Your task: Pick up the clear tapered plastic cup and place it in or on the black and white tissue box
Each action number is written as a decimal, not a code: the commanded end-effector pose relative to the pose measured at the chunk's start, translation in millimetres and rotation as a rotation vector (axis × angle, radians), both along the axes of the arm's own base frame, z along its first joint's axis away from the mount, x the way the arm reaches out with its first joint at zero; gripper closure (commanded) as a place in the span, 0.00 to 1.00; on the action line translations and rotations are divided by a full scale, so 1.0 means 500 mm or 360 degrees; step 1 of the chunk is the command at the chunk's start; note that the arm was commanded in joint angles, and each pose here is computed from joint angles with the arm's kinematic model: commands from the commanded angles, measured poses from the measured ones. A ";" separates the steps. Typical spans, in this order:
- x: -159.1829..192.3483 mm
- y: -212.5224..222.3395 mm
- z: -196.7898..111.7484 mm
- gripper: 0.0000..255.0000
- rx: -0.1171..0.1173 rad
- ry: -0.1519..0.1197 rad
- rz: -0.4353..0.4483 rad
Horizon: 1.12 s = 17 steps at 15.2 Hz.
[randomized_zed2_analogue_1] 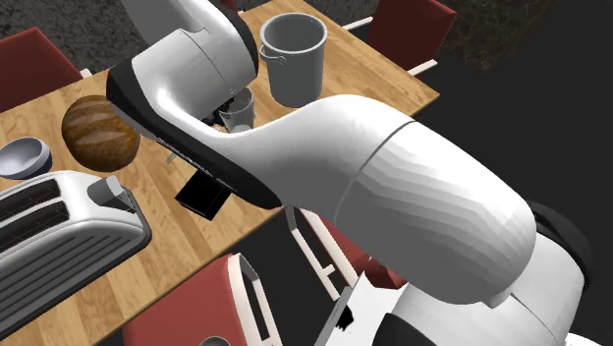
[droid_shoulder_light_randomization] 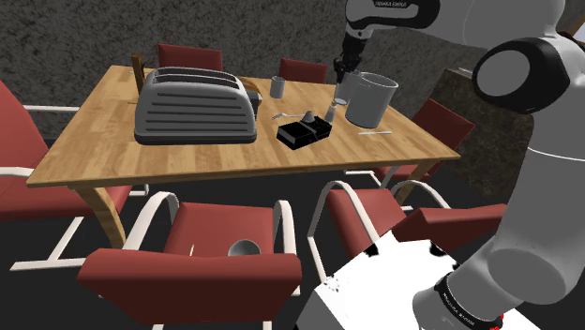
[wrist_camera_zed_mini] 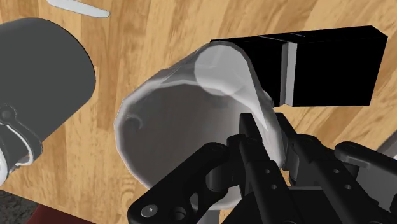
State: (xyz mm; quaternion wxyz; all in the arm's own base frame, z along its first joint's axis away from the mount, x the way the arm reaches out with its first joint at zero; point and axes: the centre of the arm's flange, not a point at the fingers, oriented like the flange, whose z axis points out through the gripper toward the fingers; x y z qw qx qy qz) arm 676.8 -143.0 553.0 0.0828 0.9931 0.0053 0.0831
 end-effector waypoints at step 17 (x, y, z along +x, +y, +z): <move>0.134 0.178 -0.070 1.00 0.0001 0.0000 -0.0002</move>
